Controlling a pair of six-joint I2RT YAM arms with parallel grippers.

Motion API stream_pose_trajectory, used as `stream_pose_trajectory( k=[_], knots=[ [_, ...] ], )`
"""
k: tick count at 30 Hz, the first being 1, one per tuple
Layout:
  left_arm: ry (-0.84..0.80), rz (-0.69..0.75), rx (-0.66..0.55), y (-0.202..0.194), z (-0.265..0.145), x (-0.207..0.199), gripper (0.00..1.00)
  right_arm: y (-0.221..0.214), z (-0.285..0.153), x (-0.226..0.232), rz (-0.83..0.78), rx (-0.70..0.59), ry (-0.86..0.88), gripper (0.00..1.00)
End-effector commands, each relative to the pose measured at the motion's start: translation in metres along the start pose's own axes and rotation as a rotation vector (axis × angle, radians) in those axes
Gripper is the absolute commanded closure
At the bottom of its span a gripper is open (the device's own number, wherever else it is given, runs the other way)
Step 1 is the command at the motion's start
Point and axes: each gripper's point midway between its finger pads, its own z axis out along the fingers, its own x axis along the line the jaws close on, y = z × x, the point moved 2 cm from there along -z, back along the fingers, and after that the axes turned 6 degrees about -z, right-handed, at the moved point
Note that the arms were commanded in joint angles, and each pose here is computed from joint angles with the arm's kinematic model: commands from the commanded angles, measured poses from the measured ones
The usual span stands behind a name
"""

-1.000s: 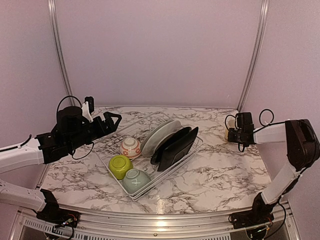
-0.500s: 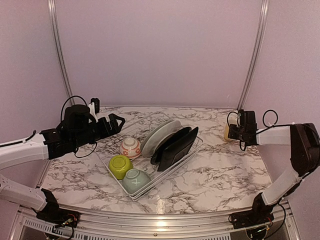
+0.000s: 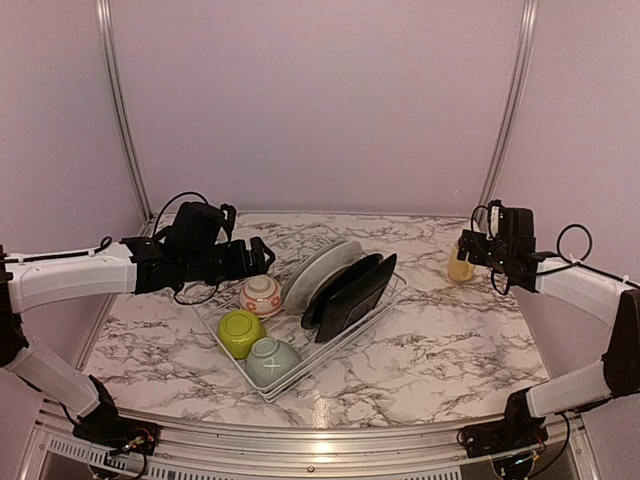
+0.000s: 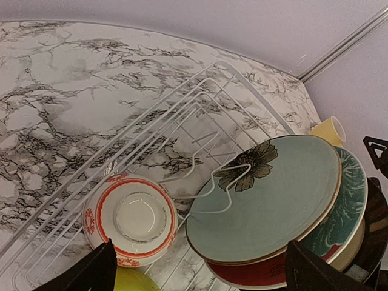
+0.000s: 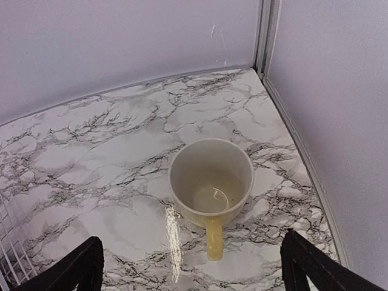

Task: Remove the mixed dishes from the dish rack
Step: Grab the bowl from the dish rack.

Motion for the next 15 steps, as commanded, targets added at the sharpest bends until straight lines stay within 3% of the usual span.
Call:
stream_pose_trajectory(
  k=[1,7,11,15],
  knots=[
    [0.05,0.05,0.114,-0.014,0.02,0.003,0.01,0.013,-0.008,0.012,0.044,0.028,0.046,0.01],
    [0.194,0.12,0.165,-0.015,0.045,0.016,0.01,0.025,-0.014,0.001,0.169,0.062,-0.045,0.02],
    [0.303,0.162,0.165,-0.011,0.053,0.028,0.01,0.04,-0.023,0.003,0.096,0.04,-0.023,0.02],
    [0.359,0.177,0.172,-0.012,0.061,0.037,0.01,0.048,-0.033,0.023,0.028,0.004,0.127,0.02]
  ],
)
